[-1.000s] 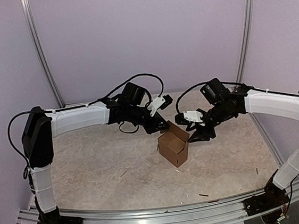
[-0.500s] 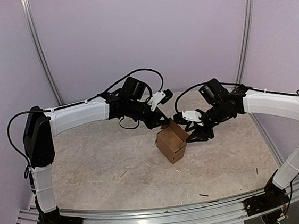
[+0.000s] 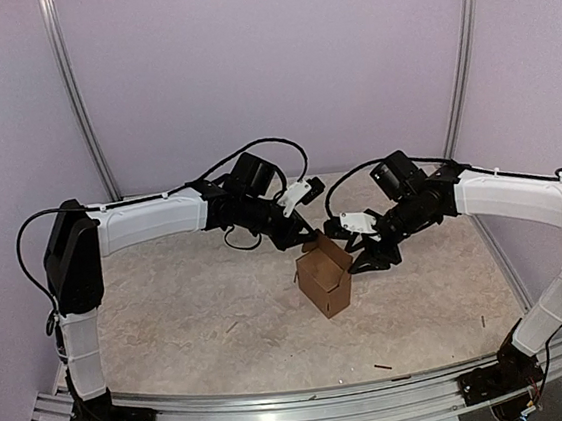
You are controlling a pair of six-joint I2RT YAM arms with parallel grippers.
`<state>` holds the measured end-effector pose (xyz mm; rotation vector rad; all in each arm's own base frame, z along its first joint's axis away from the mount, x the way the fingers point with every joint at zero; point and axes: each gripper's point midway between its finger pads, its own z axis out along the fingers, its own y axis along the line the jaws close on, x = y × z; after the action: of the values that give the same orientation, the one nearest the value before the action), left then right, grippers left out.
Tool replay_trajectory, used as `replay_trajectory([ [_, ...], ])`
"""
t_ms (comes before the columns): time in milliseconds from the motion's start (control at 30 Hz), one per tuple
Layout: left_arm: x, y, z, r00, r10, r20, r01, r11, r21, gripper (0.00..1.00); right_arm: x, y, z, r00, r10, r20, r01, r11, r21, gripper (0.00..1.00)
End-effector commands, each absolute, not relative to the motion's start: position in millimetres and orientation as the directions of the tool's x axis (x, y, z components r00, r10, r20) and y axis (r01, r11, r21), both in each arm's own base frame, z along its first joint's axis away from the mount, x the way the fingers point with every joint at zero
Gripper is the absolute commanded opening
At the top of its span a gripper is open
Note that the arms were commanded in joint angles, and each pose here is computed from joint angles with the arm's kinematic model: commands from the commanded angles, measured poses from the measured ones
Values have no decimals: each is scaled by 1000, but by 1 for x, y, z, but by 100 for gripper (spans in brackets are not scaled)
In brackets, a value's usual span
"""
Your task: Fold the paper box
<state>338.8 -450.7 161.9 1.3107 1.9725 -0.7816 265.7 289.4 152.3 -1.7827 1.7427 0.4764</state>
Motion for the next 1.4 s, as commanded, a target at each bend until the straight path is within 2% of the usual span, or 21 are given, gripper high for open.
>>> replay_trajectory([
  [0,333,-452,151,-315,559,-767,936,315,-155,7,263,293,149,76,-785,-614,-988,23,-152,50],
  [1367,333,-445,156,-337,533,-776,930,319,-185,6,271,295,146,21,-806,-592,-990,67,-126,49],
])
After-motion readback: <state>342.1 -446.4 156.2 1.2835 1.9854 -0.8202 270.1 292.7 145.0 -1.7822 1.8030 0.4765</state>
